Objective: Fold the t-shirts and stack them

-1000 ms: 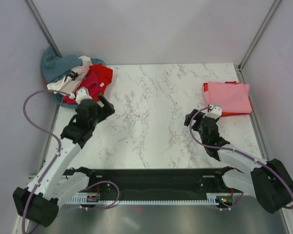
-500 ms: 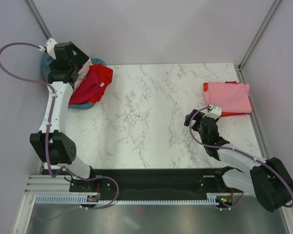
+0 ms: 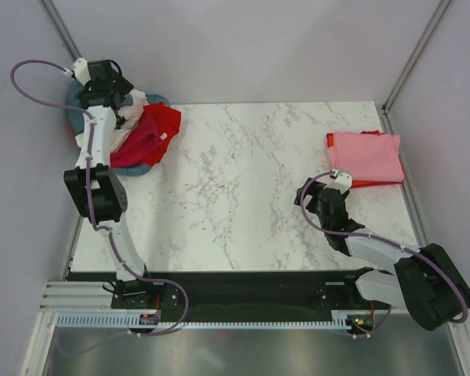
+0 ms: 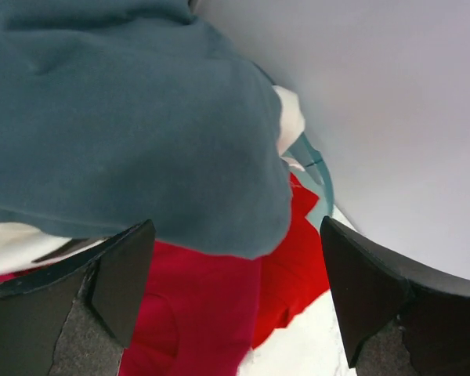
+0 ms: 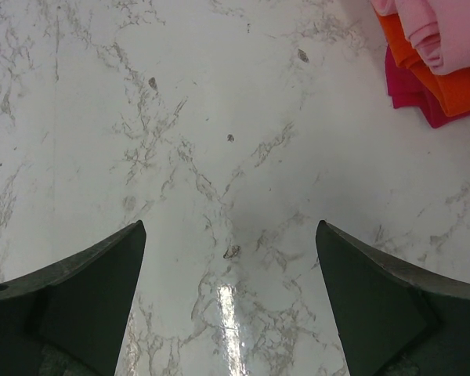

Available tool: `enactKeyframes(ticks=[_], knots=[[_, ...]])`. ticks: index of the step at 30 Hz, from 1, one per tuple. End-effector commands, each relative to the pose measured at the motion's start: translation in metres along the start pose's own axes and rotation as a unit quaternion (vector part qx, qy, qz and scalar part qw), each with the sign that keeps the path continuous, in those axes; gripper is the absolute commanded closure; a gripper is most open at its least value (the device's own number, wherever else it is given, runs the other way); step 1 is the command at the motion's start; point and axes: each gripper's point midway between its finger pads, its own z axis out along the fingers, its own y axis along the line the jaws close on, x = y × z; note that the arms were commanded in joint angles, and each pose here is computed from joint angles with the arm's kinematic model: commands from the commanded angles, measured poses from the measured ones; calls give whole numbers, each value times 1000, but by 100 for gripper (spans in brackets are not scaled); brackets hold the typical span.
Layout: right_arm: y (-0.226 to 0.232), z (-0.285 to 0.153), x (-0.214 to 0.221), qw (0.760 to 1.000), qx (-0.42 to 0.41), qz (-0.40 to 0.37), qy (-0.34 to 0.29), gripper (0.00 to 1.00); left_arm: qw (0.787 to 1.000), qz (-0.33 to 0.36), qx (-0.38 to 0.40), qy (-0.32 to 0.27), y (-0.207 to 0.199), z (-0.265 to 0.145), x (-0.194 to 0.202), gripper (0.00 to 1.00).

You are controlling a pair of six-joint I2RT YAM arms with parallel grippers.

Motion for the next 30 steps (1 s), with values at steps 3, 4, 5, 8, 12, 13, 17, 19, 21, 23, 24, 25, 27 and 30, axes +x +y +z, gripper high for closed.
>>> enactKeyframes(ticks=[3,4,5,8,12,13,17,19,21,23,24,25,27,30], knots=[[11,3,-18,999,-7,17,-26,2,1000,-5,-7,-8,4,32,-7,11],[11,3,-19,999,-7,18,-28,2,1000,-2,-11,-8,7,37,-6,12],[11,3,-19,999,-6,18,-28,2,1000,1,-10,-11,6,39,-10,17],[9,3,-19,999,-2,17,-28,2,1000,-18,-24,-4,19,50,-4,26],[9,3,-19,999,-3,17,-29,2,999,-30,-19,10,27,57,-3,67],[9,3,-19,999,-2,17,-29,2,999,-30,-21,10,30,58,-3,72],[10,2,-21,999,-3,19,-30,2,999,-42,-8,12,30,47,-14,98],[9,2,-20,999,-3,19,-29,2,999,-47,-4,2,27,38,-24,98],[9,3,-20,999,-3,18,-29,2,998,-58,11,-14,17,20,-43,98],[9,3,-19,999,-3,17,-28,2,997,-73,28,-25,8,3,-57,98],[11,3,-21,999,-4,18,-29,2,995,-80,49,-37,-1,-17,-73,98],[10,3,-20,999,-3,18,-28,2,994,-85,52,-39,-1,-25,-76,98],[12,2,-20,999,-9,19,-27,2,990,-114,67,-46,-7,-49,-88,98],[12,1,-20,999,-11,18,-27,2,982,-139,114,-52,-22,-95,-107,98]])
